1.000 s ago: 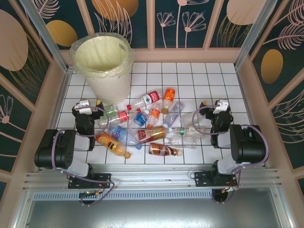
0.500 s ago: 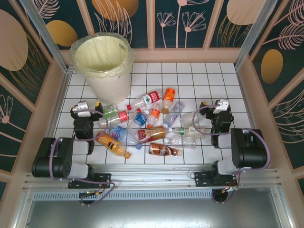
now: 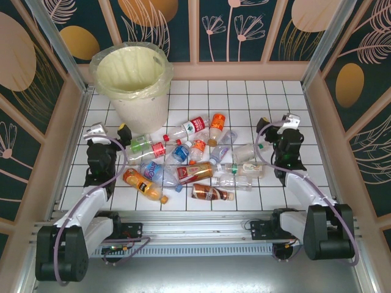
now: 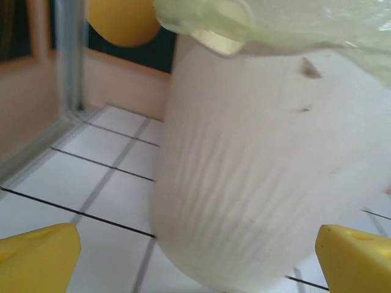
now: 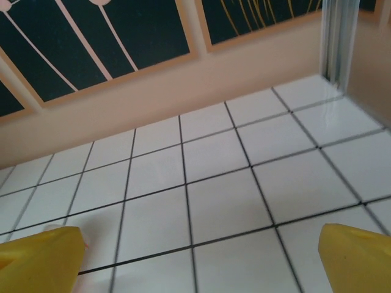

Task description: Put the plastic bottles in the bin

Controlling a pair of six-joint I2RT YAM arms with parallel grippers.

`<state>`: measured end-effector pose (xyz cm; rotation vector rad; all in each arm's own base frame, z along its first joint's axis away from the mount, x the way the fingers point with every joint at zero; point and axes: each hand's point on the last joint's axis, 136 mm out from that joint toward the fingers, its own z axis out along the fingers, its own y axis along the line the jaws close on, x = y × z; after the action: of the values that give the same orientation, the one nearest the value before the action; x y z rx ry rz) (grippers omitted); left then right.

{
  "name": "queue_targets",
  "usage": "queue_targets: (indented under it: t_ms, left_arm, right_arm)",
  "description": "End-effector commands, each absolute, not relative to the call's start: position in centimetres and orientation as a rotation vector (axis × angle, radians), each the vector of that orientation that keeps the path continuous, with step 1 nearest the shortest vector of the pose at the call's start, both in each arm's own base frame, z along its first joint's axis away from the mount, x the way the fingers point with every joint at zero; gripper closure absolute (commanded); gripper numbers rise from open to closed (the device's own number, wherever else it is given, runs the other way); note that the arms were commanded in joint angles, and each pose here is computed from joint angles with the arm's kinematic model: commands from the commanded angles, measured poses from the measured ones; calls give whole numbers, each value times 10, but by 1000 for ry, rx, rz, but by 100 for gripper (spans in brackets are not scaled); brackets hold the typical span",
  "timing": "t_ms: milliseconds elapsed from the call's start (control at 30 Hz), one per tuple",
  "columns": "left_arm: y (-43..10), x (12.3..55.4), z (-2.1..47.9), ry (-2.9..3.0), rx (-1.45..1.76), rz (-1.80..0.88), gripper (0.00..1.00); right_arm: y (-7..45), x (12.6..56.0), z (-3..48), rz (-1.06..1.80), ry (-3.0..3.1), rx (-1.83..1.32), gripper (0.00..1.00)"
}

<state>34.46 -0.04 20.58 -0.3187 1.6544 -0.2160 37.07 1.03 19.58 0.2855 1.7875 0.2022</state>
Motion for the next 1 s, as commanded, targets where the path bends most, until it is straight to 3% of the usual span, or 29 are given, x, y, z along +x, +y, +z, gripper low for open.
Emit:
queue_targets:
  t_ms: [0, 200, 433, 967]
  left_arm:
    - [-38, 343, 188, 1803, -344, -463, 1]
    - [-107, 334, 189, 1913, -154, -742, 1]
    - [-167, 308, 219, 1844, 145, -1022, 1]
    - [-189, 281, 237, 1718, 334, -1161, 1]
  right_arm:
    - [11, 358, 168, 266, 1968, 504, 1]
    - [7, 341, 157, 276, 2107, 738, 2]
    - [17, 322, 139, 381, 2221, 890, 11]
    - [26, 322, 85, 489, 2345, 1094, 29]
